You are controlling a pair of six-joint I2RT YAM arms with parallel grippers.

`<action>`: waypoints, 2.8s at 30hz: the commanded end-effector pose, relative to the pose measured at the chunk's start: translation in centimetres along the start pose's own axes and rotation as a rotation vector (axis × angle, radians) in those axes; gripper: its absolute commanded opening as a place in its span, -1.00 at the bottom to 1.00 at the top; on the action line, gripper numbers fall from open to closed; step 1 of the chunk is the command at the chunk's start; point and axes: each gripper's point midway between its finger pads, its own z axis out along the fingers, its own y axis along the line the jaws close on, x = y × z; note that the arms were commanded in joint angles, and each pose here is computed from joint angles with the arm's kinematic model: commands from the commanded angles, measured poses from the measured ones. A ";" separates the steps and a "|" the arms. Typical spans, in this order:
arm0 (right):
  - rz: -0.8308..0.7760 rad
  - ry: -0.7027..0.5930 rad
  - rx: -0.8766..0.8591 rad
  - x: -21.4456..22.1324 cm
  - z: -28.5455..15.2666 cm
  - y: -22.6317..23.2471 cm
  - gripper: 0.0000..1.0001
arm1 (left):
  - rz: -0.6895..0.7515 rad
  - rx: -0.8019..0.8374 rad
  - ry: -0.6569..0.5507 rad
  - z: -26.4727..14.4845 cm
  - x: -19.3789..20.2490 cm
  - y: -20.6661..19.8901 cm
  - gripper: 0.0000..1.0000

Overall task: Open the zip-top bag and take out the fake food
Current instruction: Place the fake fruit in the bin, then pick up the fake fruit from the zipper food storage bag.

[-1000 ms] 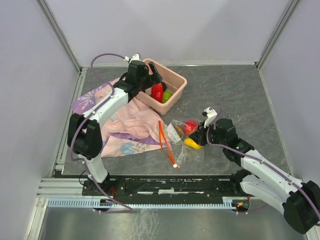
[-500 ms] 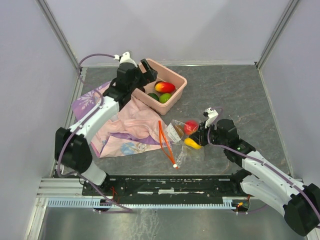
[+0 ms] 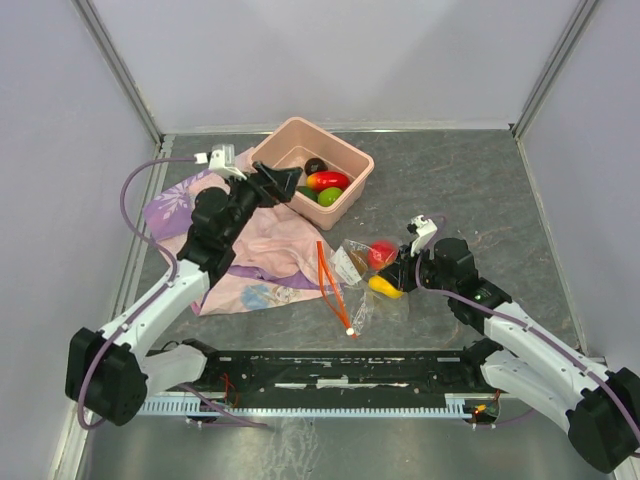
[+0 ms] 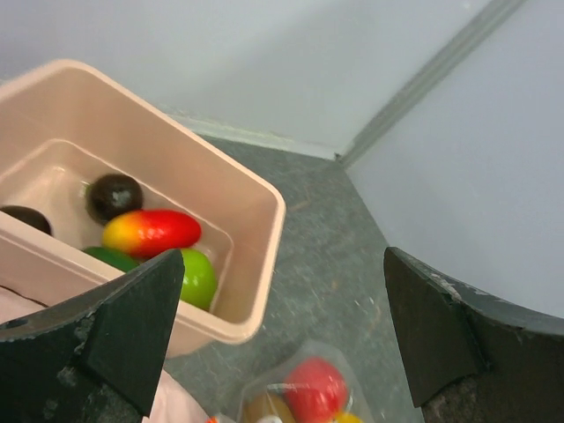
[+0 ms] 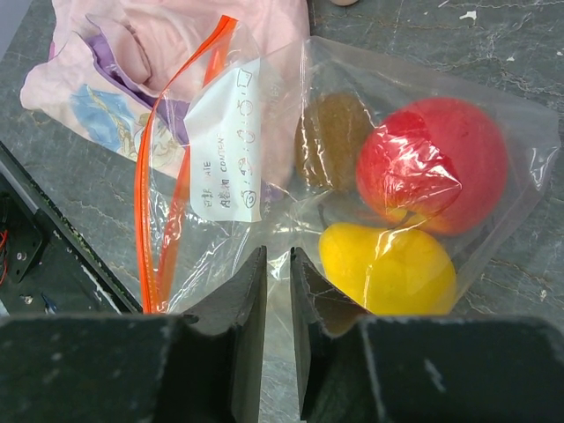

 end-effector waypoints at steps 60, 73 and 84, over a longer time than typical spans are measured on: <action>-0.141 0.398 0.220 1.2 10.9 -4.2 -0.60 | -0.236 0.182 0.589 -8.8 27.5 0.0 -0.05; -0.188 0.306 0.309 -1.1 9.5 -4.7 -0.49 | -0.216 0.072 0.548 -6.6 27.7 1.1 0.28; -0.234 0.397 0.414 0.5 10.0 -7.3 -0.60 | -0.215 0.085 0.552 -5.3 28.4 0.8 0.29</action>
